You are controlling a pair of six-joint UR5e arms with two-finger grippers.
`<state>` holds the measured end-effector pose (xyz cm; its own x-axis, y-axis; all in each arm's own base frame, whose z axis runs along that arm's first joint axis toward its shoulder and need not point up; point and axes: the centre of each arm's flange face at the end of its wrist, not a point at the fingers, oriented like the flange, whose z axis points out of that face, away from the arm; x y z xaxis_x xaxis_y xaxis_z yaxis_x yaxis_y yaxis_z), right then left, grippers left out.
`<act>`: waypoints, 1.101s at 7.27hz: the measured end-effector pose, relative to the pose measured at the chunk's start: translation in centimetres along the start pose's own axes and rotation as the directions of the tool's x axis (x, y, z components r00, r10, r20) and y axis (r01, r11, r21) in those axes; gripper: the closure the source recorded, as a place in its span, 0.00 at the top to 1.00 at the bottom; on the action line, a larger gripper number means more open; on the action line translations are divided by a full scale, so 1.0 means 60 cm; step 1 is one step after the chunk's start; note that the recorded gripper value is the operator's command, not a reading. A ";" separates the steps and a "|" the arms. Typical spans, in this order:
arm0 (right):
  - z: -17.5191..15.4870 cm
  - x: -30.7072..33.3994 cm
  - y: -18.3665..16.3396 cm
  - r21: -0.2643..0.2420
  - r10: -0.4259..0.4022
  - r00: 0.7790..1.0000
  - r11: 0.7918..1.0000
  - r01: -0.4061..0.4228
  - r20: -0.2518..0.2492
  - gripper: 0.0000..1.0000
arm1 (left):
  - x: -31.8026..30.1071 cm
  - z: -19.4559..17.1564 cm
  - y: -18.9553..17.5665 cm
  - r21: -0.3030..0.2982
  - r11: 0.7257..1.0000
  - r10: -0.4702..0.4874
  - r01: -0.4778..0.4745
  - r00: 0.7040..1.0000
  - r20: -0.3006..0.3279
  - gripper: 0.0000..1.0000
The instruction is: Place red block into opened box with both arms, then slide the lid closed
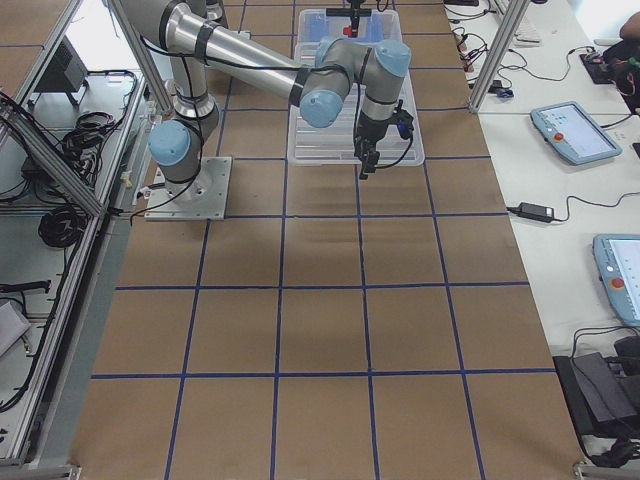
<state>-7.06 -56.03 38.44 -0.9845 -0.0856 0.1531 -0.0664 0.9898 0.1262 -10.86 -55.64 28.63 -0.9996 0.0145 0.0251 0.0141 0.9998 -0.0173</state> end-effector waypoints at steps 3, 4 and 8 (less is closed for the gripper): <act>-0.020 0.004 0.000 0.026 0.006 1.000 1.000 -0.005 -0.012 1.00 | 0.006 0.044 0.009 0.008 0.999 -0.033 0.033 0.999 -0.003 0.04; -0.027 0.006 0.000 0.035 0.008 1.000 0.999 -0.008 -0.017 1.00 | 0.014 0.053 0.011 0.005 1.000 -0.031 0.031 1.000 -0.002 0.04; -0.030 0.015 0.004 0.039 0.017 1.000 0.999 -0.016 -0.019 1.00 | 0.025 0.117 0.008 0.002 1.000 0.007 -0.007 1.000 -0.005 0.40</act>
<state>-7.69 -56.06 40.36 -0.9822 -0.0708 0.1740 -0.0567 0.9948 0.0850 -12.51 -55.24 21.62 -0.9993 0.0220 0.0297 0.0214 0.9996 -0.0200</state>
